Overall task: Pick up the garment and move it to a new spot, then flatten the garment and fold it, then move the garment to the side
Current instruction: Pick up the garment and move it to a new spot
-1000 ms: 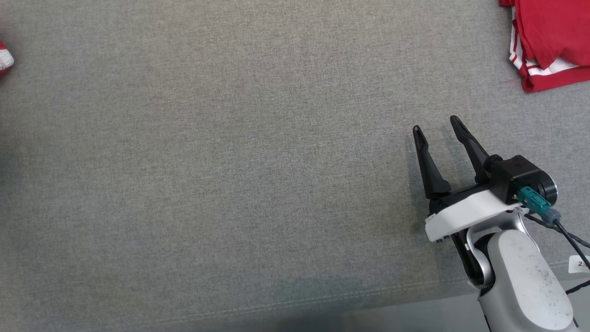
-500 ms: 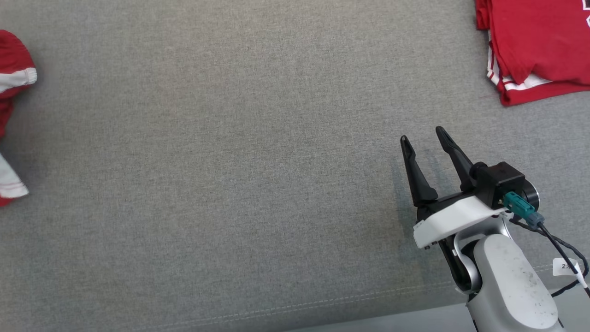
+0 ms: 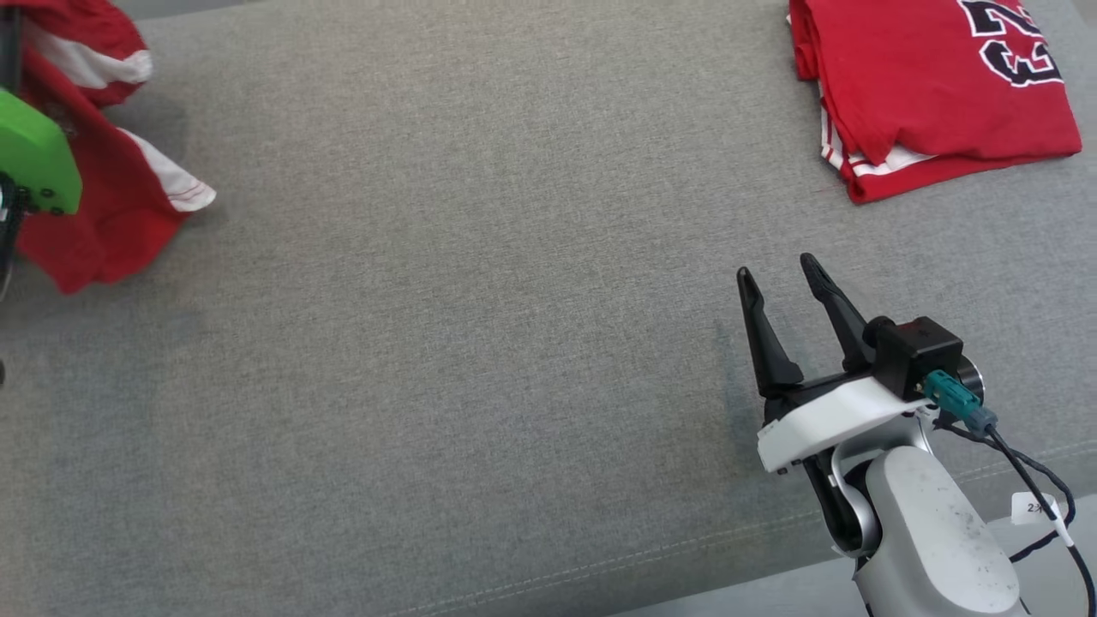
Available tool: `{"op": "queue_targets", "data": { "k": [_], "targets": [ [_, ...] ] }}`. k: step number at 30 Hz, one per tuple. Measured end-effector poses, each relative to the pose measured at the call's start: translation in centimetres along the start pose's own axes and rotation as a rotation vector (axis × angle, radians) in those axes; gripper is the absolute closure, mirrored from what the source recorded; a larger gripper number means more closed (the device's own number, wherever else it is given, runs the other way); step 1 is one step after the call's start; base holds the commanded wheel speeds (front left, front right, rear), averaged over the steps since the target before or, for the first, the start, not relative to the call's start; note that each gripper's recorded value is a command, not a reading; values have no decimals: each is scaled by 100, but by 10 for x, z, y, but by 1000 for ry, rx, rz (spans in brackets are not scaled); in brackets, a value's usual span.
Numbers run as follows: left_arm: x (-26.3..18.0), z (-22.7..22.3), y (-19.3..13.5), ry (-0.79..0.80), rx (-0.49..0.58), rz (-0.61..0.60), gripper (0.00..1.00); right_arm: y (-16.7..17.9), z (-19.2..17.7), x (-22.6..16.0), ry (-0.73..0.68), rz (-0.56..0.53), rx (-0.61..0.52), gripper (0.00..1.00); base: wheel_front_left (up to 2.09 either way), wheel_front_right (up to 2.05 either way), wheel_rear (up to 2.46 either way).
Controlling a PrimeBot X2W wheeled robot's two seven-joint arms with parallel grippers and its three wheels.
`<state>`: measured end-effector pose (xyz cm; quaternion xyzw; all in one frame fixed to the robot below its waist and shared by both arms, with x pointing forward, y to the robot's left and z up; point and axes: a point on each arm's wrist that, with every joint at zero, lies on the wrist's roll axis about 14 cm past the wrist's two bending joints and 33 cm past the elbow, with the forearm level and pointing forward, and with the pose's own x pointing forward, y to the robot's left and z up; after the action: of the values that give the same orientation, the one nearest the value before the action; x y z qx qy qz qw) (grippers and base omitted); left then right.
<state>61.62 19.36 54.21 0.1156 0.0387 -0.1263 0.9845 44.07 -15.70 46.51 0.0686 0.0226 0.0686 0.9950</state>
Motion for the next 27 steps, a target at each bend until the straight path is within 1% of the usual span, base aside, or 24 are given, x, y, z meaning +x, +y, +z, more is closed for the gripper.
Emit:
{"op": "queue_targets", "data": {
  "k": [8, 15, 16, 21, 25, 27],
  "targets": [
    [12, 51, -82, -140, 44, -218, 100, -15, 9, -15, -24, -54, 14, 0, 0, 0, 0],
    [3, 89, -165, -239, 61, -431, 100, -27, 16, -27, -40, -97, 18, 0, 0, 0, 0],
    [3, 89, -165, -239, 61, -431, 100, -27, 16, -27, -40, -97, 18, 0, 0, 0, 0],
    [-20, 103, -218, -288, 55, -576, 100, -32, 19, -32, -49, -113, 29, 0, 0, 0, 0],
    [-46, 110, -253, -313, 59, -673, 100, -32, 23, -34, -61, -116, 30, 0, 0, 0, 0],
    [-58, 114, -264, -329, 54, -704, 100, -32, 24, -36, -65, -117, 35, 0, 0, 0, 0]
  ]
}}
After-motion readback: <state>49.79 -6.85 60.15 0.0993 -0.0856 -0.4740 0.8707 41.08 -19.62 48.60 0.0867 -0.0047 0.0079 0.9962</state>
